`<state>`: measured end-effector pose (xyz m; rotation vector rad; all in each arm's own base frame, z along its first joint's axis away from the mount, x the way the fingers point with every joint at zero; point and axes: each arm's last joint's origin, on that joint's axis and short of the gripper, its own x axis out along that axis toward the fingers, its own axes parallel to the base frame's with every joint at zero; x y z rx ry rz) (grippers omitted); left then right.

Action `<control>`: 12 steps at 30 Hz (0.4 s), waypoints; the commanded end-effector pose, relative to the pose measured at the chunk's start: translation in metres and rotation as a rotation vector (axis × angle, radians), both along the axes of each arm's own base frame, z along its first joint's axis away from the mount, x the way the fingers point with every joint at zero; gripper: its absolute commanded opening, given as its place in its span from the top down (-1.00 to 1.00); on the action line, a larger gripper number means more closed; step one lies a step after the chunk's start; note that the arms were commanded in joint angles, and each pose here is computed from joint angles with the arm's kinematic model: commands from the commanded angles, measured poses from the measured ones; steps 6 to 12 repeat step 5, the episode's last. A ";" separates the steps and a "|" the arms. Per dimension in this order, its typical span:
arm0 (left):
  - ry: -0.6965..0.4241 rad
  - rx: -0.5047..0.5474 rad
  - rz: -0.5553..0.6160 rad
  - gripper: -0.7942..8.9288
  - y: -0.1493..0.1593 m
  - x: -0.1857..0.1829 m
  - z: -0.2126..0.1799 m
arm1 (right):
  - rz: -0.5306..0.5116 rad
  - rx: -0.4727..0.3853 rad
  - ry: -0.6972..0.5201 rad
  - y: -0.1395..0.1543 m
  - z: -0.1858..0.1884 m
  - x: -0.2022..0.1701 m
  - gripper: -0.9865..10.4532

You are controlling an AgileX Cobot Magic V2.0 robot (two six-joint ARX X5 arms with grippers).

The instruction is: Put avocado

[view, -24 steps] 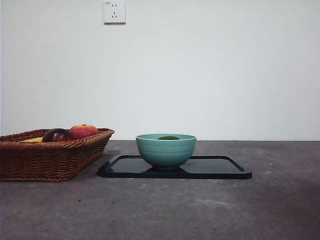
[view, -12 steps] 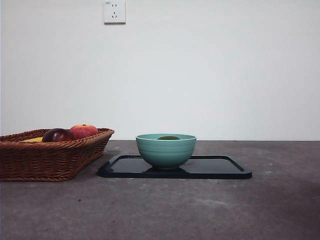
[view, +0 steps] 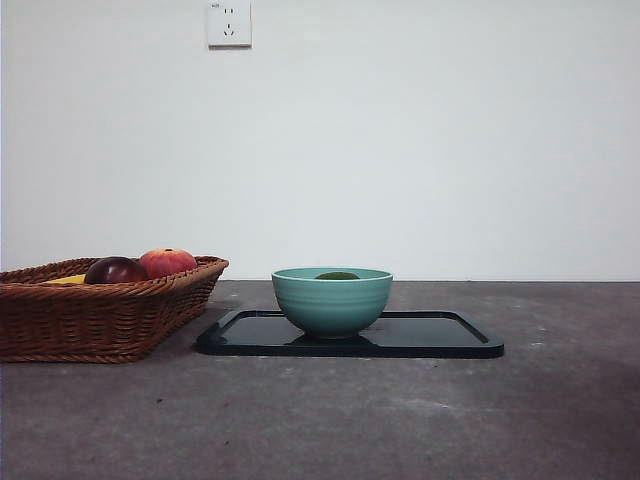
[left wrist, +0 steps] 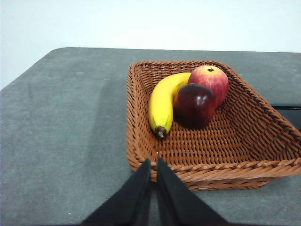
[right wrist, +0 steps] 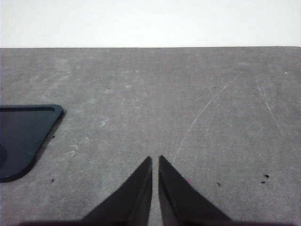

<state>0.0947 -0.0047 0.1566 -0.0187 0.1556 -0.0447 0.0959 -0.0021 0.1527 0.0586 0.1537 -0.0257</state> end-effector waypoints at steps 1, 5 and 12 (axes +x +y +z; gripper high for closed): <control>0.026 0.014 0.002 0.80 0.000 0.001 -0.008 | -0.004 0.011 -0.010 0.000 0.000 0.000 0.79; 0.026 0.014 0.002 0.80 0.000 0.001 -0.008 | -0.004 0.011 -0.010 0.000 0.000 0.000 0.79; 0.026 0.014 0.002 0.80 0.000 0.001 -0.008 | -0.004 0.011 -0.010 0.000 0.000 0.000 0.79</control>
